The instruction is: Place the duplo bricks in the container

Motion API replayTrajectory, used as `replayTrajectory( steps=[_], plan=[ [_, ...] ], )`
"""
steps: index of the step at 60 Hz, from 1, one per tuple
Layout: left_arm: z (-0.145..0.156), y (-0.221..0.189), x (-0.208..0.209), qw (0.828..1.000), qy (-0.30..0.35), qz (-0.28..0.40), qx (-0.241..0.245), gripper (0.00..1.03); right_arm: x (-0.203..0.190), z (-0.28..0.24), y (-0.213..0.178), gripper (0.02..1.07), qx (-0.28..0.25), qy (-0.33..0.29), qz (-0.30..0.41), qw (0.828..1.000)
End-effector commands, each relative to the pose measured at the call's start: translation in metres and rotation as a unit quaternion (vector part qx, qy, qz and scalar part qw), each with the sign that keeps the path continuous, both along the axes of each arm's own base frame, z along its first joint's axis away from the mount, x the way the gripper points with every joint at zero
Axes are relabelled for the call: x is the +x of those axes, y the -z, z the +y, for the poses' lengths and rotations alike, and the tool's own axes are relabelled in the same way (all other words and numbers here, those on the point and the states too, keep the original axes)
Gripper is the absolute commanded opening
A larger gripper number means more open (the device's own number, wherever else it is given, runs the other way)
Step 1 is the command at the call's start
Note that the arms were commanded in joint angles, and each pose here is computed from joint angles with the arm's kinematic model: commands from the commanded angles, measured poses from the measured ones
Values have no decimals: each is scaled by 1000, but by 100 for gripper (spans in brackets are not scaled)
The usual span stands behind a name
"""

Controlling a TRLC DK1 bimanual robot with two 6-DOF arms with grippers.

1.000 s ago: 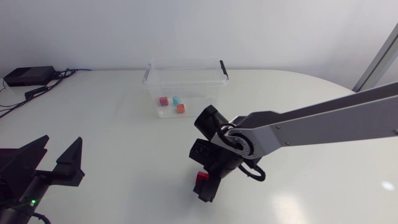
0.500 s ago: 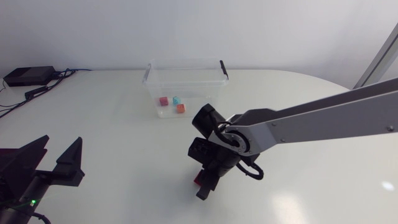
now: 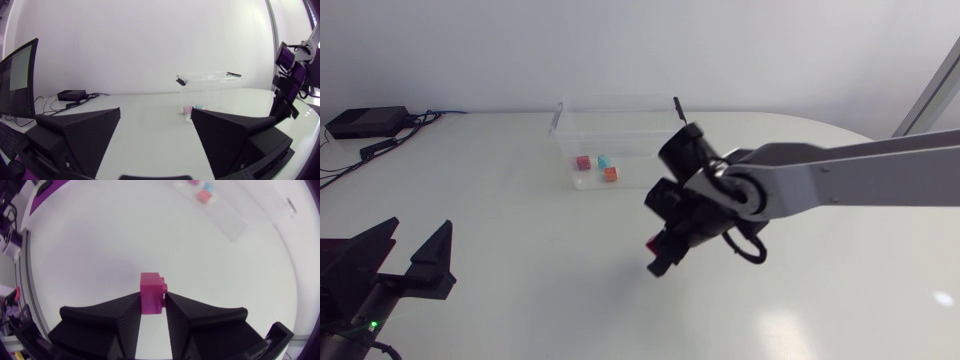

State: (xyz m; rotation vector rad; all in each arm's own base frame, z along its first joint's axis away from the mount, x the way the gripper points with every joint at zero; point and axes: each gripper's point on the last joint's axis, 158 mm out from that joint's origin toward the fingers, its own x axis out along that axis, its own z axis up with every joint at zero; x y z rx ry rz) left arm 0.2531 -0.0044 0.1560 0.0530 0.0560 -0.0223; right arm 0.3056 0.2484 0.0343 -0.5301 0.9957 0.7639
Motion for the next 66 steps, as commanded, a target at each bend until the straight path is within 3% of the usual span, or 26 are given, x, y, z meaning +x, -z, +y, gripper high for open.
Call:
replayTrajectory(
  steps=[1,13,32,47,59,61,66],
  plan=[
    [0,4,0,1000,2,-1,7,99,38,-10,-47,24,44,62,-58,995],
    [0,4,0,1000,2,-1,7,99,89,-28,-103,24,97,136,-143,976],
    [0,4,0,1000,2,-1,7,99,168,-20,-160,24,168,183,-253,935],
    [0,4,0,1000,2,-1,7,99,237,-13,-153,24,174,192,-242,935],
    [0,4,0,1000,2,-1,7,99,256,-3,-131,28,168,185,-206,946],
    [0,4,0,1000,2,-1,7,99,255,-3,-127,33,166,185,-201,948],
    [0,4,0,1000,2,-1,7,99,248,-2,-118,77,158,185,-192,951]
  ],
)
